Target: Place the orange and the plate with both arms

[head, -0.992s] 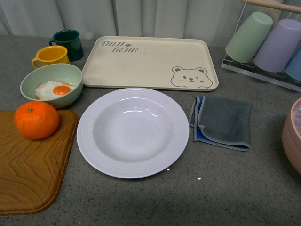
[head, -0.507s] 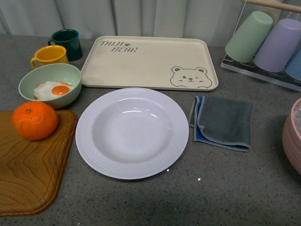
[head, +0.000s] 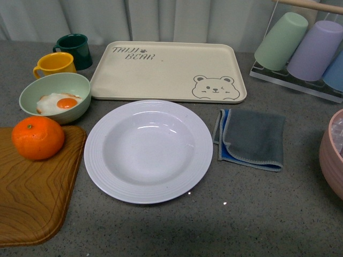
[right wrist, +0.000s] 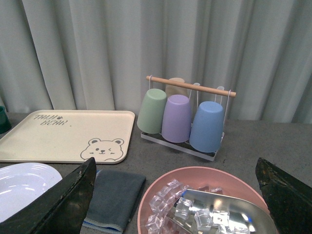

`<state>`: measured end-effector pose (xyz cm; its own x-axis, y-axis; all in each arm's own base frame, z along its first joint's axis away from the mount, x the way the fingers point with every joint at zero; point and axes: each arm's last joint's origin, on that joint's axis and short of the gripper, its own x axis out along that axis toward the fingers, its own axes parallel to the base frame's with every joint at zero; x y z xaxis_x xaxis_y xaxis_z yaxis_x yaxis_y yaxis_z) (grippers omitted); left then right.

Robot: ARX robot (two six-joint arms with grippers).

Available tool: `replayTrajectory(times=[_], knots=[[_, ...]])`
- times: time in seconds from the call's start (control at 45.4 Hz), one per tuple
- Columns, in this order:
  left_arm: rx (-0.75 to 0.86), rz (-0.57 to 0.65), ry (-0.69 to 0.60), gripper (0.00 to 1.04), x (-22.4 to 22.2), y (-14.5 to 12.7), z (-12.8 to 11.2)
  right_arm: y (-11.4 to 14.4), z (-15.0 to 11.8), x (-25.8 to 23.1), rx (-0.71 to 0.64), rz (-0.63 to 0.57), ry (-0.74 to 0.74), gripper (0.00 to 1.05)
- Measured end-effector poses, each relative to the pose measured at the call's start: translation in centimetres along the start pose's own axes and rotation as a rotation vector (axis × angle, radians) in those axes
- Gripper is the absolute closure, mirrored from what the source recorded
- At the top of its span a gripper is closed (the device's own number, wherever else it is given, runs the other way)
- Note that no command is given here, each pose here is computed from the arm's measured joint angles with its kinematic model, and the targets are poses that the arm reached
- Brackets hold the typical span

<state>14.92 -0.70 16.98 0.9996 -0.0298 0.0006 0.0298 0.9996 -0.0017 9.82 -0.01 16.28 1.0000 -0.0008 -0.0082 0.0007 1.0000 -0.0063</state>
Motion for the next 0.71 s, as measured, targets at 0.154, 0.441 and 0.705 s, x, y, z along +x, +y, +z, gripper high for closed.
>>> replayTrajectory(times=[0.154, 0.441, 0.705], knots=[[-0.002, 0.029, -0.005, 1.01, -0.9, 0.6, -0.2, 0.0, 0.0, 0.0, 0.0, 0.0, 0.0, 0.09], [-0.002, 0.029, -0.018, 1.01, -2.2, 0.6, 0.3, 0.0, 0.0, 0.0, 0.0, 0.0, 0.0, 0.09], [-0.002, 0.029, -0.024, 1.01, -3.1, 0.6, 0.4, 0.0, 0.0, 0.0, 0.0, 0.0, 0.0, 0.09]])
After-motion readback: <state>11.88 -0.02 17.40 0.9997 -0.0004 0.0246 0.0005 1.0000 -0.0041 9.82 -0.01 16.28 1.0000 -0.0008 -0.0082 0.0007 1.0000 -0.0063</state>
